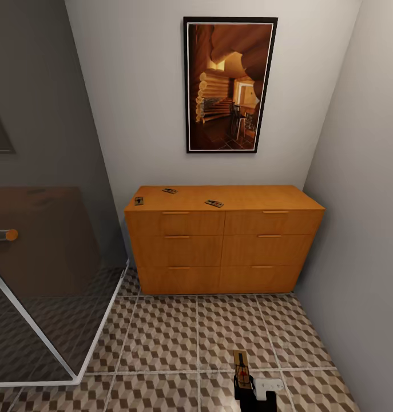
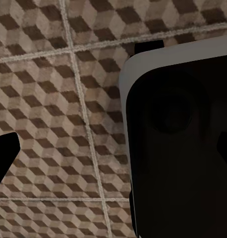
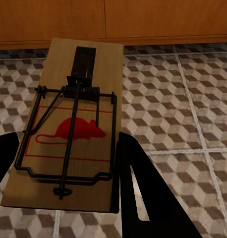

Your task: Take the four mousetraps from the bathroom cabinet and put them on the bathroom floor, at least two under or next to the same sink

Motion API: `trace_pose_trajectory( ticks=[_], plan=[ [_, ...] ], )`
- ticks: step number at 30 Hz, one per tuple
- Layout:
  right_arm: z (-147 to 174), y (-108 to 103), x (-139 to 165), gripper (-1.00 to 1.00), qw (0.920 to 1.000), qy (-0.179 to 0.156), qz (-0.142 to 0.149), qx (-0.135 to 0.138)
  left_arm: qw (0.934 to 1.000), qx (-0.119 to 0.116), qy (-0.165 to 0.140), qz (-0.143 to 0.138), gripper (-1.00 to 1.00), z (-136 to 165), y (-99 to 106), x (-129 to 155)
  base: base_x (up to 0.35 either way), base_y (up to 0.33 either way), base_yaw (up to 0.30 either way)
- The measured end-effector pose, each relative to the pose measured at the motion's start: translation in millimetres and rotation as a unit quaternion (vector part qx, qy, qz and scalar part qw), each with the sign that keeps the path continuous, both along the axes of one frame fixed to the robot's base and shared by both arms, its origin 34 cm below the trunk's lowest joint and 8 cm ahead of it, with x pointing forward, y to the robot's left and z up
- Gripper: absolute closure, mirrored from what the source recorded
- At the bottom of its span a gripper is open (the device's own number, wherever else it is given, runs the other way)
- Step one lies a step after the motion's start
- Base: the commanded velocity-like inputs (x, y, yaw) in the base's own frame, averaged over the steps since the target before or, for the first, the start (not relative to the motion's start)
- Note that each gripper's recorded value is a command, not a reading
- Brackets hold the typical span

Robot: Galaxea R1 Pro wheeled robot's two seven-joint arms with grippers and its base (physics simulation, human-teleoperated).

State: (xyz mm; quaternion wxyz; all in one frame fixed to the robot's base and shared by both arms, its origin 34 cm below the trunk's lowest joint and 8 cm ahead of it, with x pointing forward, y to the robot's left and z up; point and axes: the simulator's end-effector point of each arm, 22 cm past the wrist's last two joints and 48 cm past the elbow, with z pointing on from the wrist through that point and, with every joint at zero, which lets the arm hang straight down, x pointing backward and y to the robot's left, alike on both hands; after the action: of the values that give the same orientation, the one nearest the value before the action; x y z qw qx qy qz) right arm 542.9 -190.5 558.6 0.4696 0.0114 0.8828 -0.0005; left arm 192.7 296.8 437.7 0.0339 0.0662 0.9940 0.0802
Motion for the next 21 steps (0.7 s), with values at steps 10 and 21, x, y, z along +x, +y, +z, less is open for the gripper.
trace_pose_trajectory(
  ticks=[10, 21],
  plan=[
    [0.0, -0.1, -0.1, 1.00, 1.0000, 0.000, 0.000, 0.000, 1.0000, 0.000, 0.000, 0.000, -1.00, 0.0, -0.1, 0.0, 0.000, 0.000, 0.000],
    [0.0, -0.2, -0.1, 1.00, 1.0000, 0.000, 0.000, 0.000, 1.0000, 0.000, 0.000, 0.000, -1.00, 0.0, 0.1, 0.0, 0.000, 0.000, 0.000]
  ],
)
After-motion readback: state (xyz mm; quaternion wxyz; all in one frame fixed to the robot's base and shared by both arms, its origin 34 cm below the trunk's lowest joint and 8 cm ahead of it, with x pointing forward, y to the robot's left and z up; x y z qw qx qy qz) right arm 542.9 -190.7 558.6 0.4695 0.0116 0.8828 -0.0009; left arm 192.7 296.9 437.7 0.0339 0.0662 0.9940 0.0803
